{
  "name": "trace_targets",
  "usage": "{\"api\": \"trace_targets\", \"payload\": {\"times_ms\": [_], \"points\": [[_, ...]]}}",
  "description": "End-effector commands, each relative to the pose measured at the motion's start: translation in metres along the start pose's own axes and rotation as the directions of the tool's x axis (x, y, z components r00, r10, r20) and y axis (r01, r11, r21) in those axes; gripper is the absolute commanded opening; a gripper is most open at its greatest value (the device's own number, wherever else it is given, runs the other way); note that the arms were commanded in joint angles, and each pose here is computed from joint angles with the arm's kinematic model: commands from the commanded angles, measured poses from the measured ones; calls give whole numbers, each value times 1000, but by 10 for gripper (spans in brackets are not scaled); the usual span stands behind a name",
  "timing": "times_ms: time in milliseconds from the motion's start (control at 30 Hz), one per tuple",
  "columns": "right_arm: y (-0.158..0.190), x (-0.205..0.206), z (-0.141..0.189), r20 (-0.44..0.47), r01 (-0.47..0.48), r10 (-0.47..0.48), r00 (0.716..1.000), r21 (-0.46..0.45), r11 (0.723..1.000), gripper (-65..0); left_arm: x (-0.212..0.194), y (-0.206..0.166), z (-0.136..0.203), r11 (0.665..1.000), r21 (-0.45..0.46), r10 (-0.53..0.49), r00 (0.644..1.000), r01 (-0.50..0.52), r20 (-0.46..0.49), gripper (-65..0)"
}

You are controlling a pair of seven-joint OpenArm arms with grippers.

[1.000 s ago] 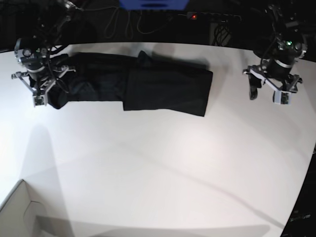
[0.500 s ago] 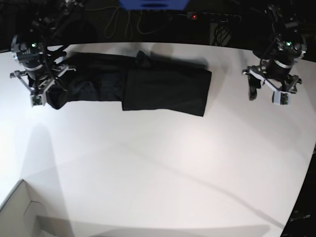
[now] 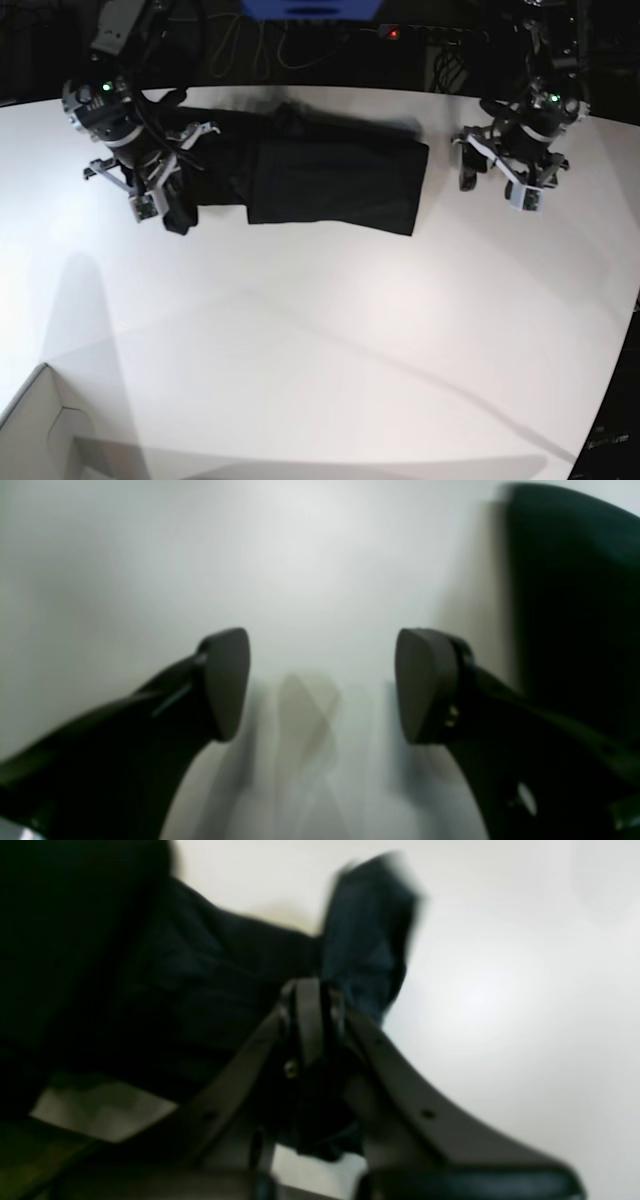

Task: Layout the t-shirt on the table in an organized manner, then fold the t-shirt properly
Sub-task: 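Grasp the strip's other end with the right gripper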

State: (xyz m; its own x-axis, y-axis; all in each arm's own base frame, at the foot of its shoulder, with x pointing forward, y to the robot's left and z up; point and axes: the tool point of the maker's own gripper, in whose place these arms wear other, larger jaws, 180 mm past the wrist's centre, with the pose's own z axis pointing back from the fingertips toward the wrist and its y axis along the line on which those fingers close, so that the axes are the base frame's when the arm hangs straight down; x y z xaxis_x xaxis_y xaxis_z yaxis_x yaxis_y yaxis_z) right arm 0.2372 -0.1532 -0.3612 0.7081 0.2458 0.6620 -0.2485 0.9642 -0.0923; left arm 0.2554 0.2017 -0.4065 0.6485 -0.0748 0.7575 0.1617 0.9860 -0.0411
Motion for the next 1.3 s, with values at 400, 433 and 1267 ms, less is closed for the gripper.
{"api": "trace_targets", "payload": {"times_ms": [400, 433, 1267], "points": [[71, 46, -3, 129, -136, 114, 985, 171, 976, -650, 26, -38, -26, 996, -88, 3, 998, 2, 59, -206], [74, 50, -1, 141, -145, 121, 982, 175, 974, -650, 27, -41, -26, 996, -95, 0, 998, 6, 59, -206], [150, 130, 49, 434, -188, -115, 893, 593, 783, -650, 27, -48, -25, 994, -109, -9, 998, 16, 61, -206]]}}
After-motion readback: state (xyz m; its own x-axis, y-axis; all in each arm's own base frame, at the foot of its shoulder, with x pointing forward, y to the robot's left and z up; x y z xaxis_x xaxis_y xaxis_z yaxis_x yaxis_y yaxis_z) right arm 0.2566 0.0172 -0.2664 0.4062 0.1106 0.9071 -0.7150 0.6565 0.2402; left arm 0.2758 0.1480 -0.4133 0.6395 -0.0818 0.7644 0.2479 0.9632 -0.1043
